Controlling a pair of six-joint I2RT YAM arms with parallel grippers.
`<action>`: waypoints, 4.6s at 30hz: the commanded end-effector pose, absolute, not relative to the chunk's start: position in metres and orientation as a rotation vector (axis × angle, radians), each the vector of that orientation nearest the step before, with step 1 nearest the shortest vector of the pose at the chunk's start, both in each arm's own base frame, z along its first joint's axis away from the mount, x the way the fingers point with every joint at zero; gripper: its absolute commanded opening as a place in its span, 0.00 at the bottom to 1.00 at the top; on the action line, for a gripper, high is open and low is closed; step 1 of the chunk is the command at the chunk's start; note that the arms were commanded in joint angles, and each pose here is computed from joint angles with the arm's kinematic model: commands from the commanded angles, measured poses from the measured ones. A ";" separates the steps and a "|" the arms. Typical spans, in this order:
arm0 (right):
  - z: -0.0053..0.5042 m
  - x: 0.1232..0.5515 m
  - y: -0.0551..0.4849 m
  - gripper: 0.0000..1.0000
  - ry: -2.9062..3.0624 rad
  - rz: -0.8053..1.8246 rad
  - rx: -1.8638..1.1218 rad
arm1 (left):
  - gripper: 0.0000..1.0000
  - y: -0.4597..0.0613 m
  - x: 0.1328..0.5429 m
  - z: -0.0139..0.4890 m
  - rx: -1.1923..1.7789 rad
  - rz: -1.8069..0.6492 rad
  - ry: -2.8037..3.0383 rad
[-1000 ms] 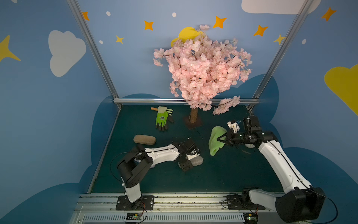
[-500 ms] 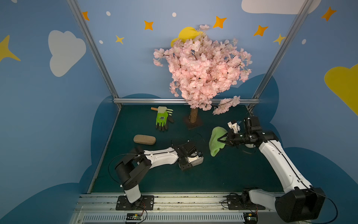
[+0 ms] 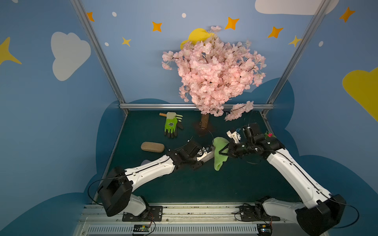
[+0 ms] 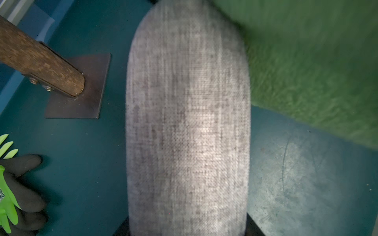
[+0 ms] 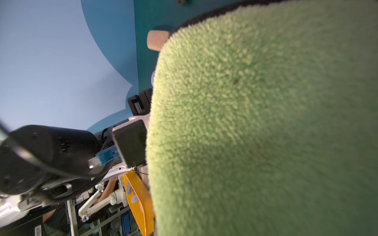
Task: Wipe the eyeglass case
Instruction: Pick up the eyeglass case from the center of the board, then wipe the dirt from the eyeglass case.
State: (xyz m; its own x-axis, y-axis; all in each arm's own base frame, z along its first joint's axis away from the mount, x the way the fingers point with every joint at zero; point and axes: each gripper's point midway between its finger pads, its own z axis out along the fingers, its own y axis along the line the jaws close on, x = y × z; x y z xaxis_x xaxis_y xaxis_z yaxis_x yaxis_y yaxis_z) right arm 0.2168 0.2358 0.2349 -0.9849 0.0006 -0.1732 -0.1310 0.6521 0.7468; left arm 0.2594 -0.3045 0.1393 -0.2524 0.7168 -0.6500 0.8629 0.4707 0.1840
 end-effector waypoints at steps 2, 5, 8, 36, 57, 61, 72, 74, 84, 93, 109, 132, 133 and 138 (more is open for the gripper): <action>0.230 0.237 0.234 0.00 2.739 1.185 -0.039 | 0.31 -0.314 0.258 0.177 1.249 -0.368 1.952; 0.224 0.257 0.179 0.00 2.766 1.055 0.098 | 0.28 -0.308 0.253 0.181 1.249 -0.378 1.938; 0.250 0.258 0.162 0.00 2.723 0.908 0.020 | 0.27 -0.308 0.249 0.185 1.242 -0.413 1.913; 0.265 0.211 0.282 0.00 2.693 1.334 -0.228 | 0.22 -0.300 0.258 0.234 0.985 -0.750 1.898; 0.311 0.257 0.234 0.00 2.493 1.165 -0.147 | 0.23 -0.319 0.223 0.232 1.052 -1.138 1.942; 0.340 0.241 0.259 0.00 2.351 1.114 -0.303 | 0.21 -0.323 0.229 0.231 1.008 -1.212 1.970; 0.256 0.207 0.314 0.00 2.586 1.461 -0.252 | 0.19 -0.311 0.248 0.240 0.934 -1.133 1.964; 0.240 0.222 0.285 0.00 2.636 1.390 -0.146 | 0.18 -0.308 0.252 0.246 0.919 -1.122 1.945; 0.289 0.257 0.213 0.00 2.531 1.027 -0.129 | 0.18 -0.303 0.250 0.246 0.915 -1.109 1.930; 0.302 0.198 0.343 0.00 2.467 1.607 -0.431 | 0.18 -0.315 0.258 0.247 0.906 -1.166 1.915; 0.276 0.298 0.158 0.00 2.474 1.019 0.126 | 0.17 -0.309 0.239 0.257 0.972 -1.185 1.838; 0.271 0.264 0.241 0.00 2.514 1.553 0.105 | 0.15 -0.311 0.260 0.268 0.964 -1.086 1.813; 0.273 0.273 0.220 0.00 2.494 1.481 0.143 | 0.16 -0.311 0.258 0.265 0.971 -1.092 1.823; 0.301 0.303 0.146 0.00 2.334 1.242 0.288 | 0.16 -0.303 0.247 0.247 1.013 -1.065 1.886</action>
